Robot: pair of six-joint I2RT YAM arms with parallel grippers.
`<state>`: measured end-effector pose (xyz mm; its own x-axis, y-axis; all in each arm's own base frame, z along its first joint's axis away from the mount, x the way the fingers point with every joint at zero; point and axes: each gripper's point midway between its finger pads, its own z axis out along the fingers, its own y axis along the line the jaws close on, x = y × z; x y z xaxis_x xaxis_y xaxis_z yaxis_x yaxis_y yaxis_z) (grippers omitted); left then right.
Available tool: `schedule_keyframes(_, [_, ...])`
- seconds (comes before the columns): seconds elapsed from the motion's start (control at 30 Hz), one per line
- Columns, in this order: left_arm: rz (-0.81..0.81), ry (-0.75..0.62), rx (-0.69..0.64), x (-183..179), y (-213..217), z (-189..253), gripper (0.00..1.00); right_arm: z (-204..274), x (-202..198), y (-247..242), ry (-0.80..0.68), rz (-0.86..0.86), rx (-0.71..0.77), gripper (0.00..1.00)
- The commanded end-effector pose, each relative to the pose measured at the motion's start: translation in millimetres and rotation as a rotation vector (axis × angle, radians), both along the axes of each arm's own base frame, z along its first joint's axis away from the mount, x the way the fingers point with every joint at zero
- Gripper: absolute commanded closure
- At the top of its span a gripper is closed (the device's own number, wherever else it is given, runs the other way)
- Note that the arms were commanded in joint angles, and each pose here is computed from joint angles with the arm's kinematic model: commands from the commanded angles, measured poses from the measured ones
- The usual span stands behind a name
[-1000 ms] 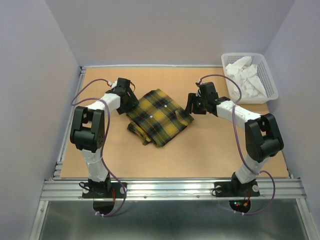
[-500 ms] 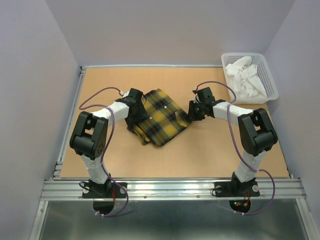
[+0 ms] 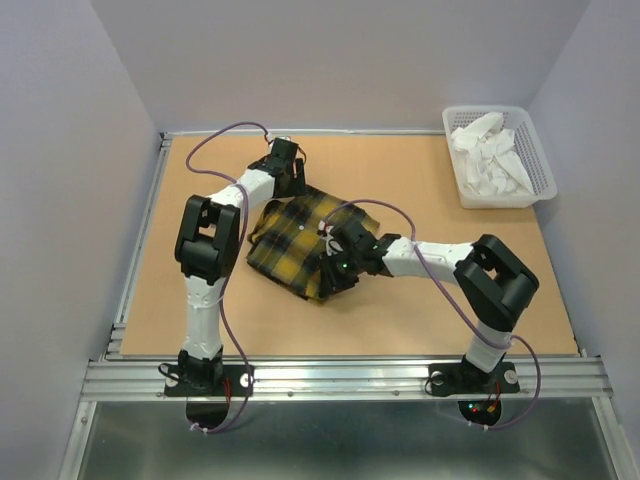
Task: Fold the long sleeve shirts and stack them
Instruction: Fold the shirt
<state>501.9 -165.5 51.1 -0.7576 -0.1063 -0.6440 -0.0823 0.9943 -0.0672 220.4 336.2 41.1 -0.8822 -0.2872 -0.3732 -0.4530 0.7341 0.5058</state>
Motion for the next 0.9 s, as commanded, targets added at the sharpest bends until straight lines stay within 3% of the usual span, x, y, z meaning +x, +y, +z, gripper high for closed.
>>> schedule_keyframes(0.0, [-0.020, -0.204, 0.012, 29, 9, 81, 0.12, 28, 11, 20, -0.046, 0.001, 0.040, 0.54])
schedule_keyframes(0.07, [0.012, -0.209, -0.009, 18, 15, 90, 0.09, 41, 30, 10, -0.153, -0.032, -0.012, 0.43])
schedule_keyframes(0.1, [0.038, -0.246, -0.038, 10, 19, 114, 0.07, 47, 39, 3, -0.182, -0.053, -0.027, 0.36])
schedule_keyframes(0.13, [0.101, -0.208, -0.049, -6, 28, 104, 0.06, 55, 52, -5, -0.226, -0.070, -0.053, 0.34])
schedule_keyframes(0.17, [0.139, -0.233, -0.079, -18, 34, 124, 0.06, 62, 66, -16, -0.251, -0.106, -0.060, 0.33])
schedule_keyframes(0.37, [0.320, -0.063, -0.140, -118, 65, 91, 0.08, 91, 134, -72, -0.339, -0.248, -0.067, 0.34])
schedule_keyframes(0.57, [0.326, 0.105, -0.220, -195, 65, 24, 0.18, 87, 188, -99, -0.336, -0.340, -0.074, 0.37])
schedule_keyframes(0.87, [0.322, 0.228, -0.179, -210, 67, -34, 0.41, 30, 212, -109, -0.247, -0.345, -0.123, 0.44])
